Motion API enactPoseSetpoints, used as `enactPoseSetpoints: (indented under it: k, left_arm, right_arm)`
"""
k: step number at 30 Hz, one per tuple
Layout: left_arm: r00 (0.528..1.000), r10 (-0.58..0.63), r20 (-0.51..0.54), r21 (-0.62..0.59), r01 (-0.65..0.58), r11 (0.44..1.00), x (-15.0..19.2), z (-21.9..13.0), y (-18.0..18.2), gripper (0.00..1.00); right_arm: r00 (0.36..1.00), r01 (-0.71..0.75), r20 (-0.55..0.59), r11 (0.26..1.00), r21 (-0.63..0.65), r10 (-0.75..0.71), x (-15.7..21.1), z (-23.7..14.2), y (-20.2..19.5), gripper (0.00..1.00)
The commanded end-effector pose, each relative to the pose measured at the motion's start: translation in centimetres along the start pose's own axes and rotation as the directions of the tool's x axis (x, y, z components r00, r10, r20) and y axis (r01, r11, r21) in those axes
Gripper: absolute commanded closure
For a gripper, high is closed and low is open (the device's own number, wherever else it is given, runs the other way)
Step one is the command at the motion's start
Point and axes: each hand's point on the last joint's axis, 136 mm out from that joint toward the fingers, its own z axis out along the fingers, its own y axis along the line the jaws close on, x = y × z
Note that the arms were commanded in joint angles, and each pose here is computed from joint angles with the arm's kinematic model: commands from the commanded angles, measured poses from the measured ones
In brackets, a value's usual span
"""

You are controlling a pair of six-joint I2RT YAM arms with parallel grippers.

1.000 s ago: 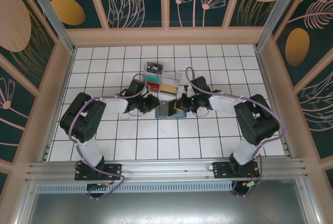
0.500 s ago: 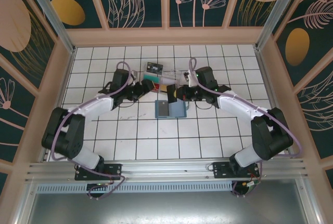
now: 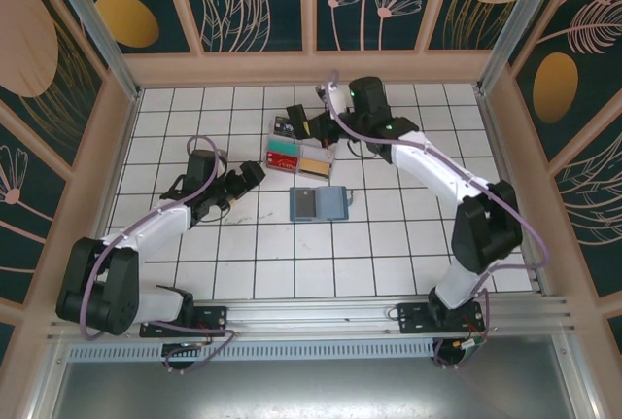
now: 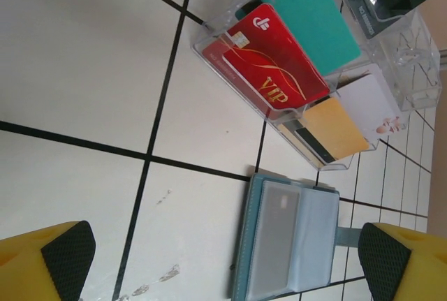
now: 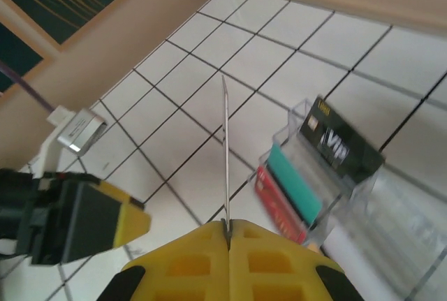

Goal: Take the credit cards out of the card holder

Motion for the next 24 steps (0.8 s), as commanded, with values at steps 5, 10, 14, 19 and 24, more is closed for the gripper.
enactPoseSetpoints:
  k: [5,10,14,19,24]
  left_arm:
    - [0.998,0.025,0.066,-0.062,-0.021,0.998,-1.6,-0.8,0.6,0.01]
    - [0.995,0.045,0.090,-0.084,-0.037,0.996,-2.8,-1.1,0.0,0.01]
    - [0.996,0.036,0.087,-0.073,-0.030,0.997,-3.3,-0.6,-0.5,0.01]
    - [0.998,0.002,0.061,-0.039,0.001,0.999,-3.0,0.2,-0.9,0.01]
    - [0.999,-0.011,0.041,-0.042,0.012,0.999,-2.8,0.9,-0.7,0.01]
  right_arm:
    - [0.961,0.277,-0.004,0.957,0.090,-0.278,-4.5,2.6,-2.4,1.00]
    - [0.930,0.368,-0.016,0.928,0.058,-0.368,-4.9,3.7,-2.5,1.00]
    - [0.906,0.420,-0.068,0.907,0.005,-0.419,-3.4,5.5,-3.0,1.00]
    - [0.885,0.453,-0.088,0.889,-0.064,-0.457,-2.1,7.2,-3.4,1.00]
    - [0.876,0.457,-0.127,0.885,-0.093,-0.466,-0.9,9.1,-4.9,1.00]
